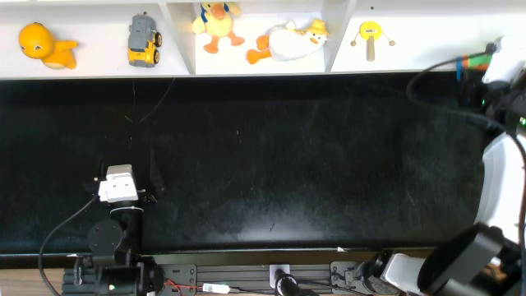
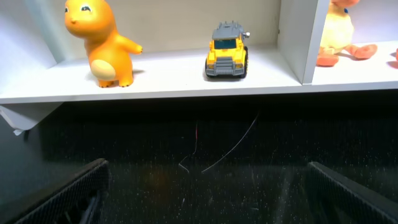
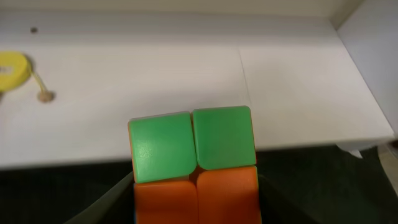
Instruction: Store Toys
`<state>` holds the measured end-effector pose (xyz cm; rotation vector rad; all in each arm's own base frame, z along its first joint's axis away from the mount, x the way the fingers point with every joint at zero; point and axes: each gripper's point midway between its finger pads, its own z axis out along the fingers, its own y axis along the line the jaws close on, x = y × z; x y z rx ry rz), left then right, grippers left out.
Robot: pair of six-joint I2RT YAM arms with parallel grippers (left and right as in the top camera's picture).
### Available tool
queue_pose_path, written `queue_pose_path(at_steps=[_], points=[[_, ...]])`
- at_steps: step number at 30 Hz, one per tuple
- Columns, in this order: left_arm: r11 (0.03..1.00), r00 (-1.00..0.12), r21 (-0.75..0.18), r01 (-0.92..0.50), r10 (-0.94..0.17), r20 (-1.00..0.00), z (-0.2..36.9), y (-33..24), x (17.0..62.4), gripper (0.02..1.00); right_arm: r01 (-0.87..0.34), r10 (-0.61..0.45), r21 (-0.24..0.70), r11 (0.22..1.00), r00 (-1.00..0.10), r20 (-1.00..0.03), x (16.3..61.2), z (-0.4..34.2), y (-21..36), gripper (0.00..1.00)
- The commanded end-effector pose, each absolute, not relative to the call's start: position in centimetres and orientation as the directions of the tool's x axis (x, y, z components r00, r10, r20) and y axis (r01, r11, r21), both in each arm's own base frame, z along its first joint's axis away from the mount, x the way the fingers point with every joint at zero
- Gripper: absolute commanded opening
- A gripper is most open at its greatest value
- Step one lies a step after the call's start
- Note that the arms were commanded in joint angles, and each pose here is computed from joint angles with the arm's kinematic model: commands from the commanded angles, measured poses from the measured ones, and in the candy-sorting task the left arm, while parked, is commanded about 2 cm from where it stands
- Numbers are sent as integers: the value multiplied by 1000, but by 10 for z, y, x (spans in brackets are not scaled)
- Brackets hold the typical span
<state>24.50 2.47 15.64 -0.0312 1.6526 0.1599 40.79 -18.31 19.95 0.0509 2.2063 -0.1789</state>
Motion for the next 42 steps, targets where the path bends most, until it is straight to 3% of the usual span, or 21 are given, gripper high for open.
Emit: queue_pose_path(at_steps=[1, 16, 17, 18, 22, 27, 32, 34, 38, 42], points=[[989, -82, 83, -125, 73, -994, 158, 26, 244, 998, 82, -3, -60, 995, -568, -823, 455, 211, -176, 472], [989, -82, 83, -125, 73, -994, 158, 26, 244, 998, 36, -1, -28, 999, -613, -790, 511, 182, -174, 492], [989, -82, 83, -125, 73, -994, 158, 26, 244, 996, 35, 1, -27, 999, -617, -787, 511, 180, -174, 627], [989, -82, 83, -125, 73, -994, 158, 26, 244, 998, 38, 4, -24, 999, -625, -781, 509, 178, -174, 998], [989, -82, 83, -125, 73, -994, 158, 26, 244, 998, 66, 24, -25, 998, -649, -760, 503, 175, -176, 998], [989, -82, 83, -125, 73, -994, 158, 26, 244, 998, 125, 14, -115, 986, -733, -680, 465, 167, -162, 998], [989, -82, 83, -125, 73, -994, 158, 26, 244, 996, 135, -25, -199, 971, -767, -641, 403, 143, -132, 998], [989, -82, 83, -125, 73, -994, 158, 26, 244, 998, 123, -29, -191, 974, -767, -641, 373, 132, -113, 998], [989, -82, 83, -125, 73, -994, 158, 26, 244, 998, 167, 42, -83, 982, -632, -774, 340, 130, -68, 998], [989, -82, 83, -125, 73, -994, 158, 26, 244, 998, 46, -45, -74, 996, -453, -890, 325, 136, -17, 998]])
